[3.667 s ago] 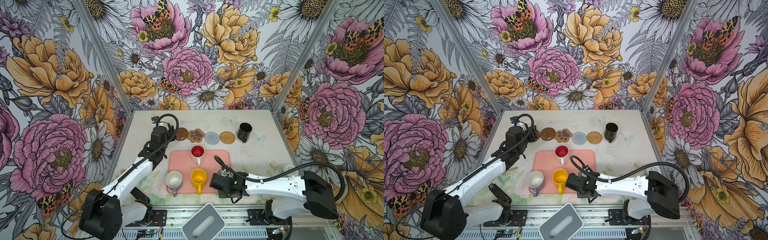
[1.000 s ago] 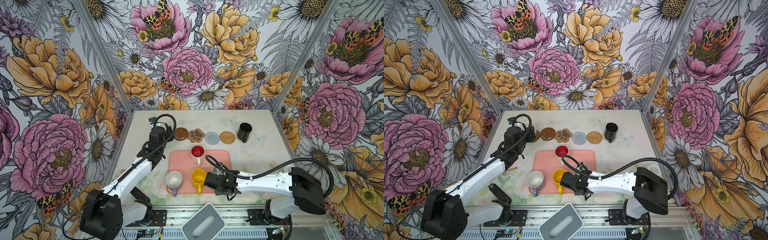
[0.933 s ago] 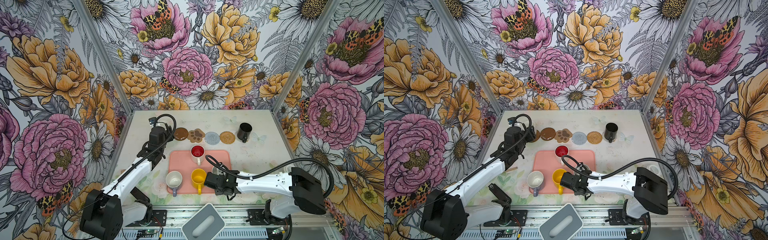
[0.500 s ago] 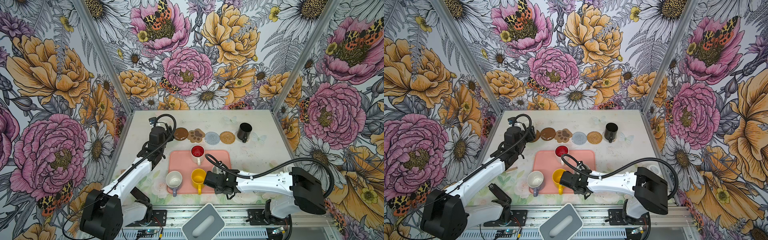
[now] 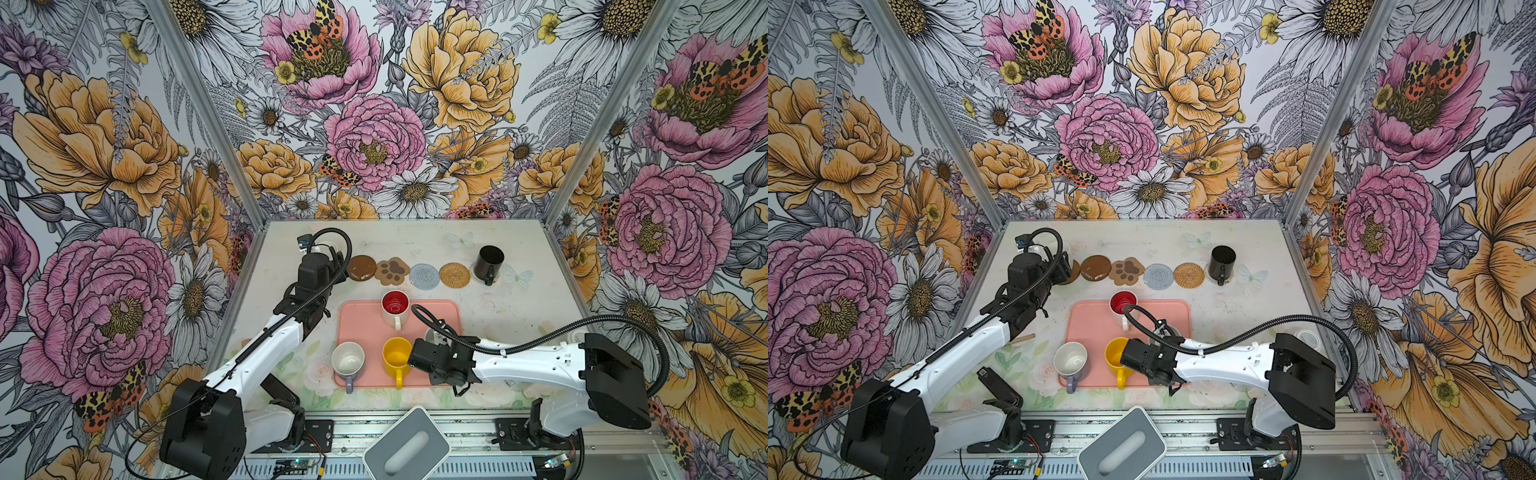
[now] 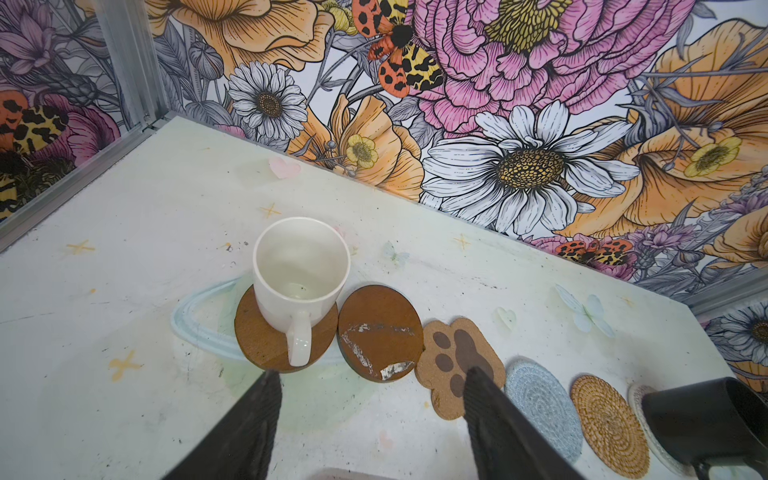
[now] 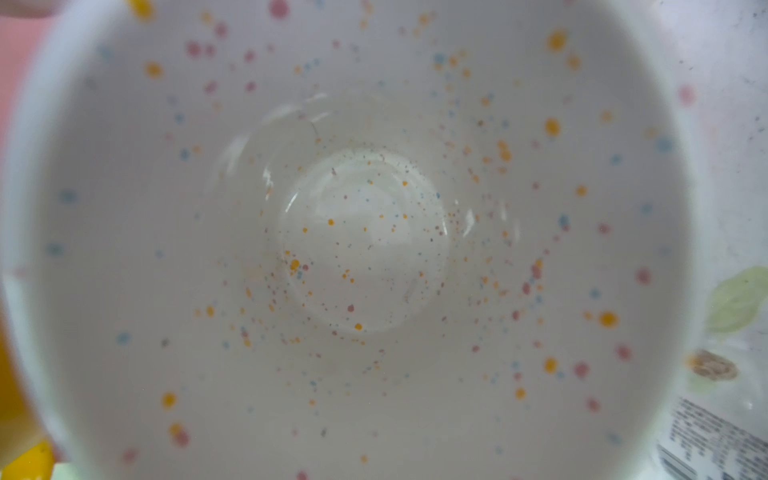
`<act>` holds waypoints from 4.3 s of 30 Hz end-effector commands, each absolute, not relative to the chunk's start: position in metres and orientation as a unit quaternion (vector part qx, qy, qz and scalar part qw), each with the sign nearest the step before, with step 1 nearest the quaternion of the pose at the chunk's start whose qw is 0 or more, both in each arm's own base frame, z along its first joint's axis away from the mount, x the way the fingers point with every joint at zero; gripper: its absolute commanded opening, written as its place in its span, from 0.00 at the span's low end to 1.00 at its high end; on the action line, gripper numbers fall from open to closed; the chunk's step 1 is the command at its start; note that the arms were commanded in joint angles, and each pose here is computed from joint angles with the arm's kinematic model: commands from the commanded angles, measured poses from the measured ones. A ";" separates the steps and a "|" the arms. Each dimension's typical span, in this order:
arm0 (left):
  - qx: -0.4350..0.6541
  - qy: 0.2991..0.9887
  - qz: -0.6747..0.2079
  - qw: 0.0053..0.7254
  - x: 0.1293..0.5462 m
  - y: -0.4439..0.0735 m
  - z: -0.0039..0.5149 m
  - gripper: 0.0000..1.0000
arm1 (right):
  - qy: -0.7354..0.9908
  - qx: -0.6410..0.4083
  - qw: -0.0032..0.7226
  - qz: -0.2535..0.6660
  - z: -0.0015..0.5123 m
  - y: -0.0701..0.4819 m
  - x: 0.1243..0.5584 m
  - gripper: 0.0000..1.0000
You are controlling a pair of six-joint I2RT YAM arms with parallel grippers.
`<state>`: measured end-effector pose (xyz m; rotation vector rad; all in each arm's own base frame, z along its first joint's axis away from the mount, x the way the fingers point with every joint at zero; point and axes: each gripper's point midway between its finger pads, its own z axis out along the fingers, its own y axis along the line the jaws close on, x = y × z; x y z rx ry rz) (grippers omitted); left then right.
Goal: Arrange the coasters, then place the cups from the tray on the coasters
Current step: 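Close the right gripper on the speckled mug's rim and lift it, then carry the speckled mug with the right gripper toward the blue woven coaster, then lower the speckled mug toward the blue woven coaster with the right gripper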
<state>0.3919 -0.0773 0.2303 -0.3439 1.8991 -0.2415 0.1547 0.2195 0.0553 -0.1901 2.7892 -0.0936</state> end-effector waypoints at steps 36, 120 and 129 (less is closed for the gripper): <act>-0.156 0.803 -0.107 0.565 0.388 -0.068 0.229 0.71 | 0.956 -0.053 0.288 -0.004 0.131 0.208 0.210 0.00; -0.166 0.803 -0.099 0.563 0.391 -0.059 0.227 0.71 | 0.967 -0.022 0.250 -0.031 0.109 0.143 0.450 0.00; -0.164 0.804 -0.099 0.563 0.391 -0.060 0.227 0.71 | 0.968 -0.021 0.246 -0.038 0.104 0.141 0.450 0.00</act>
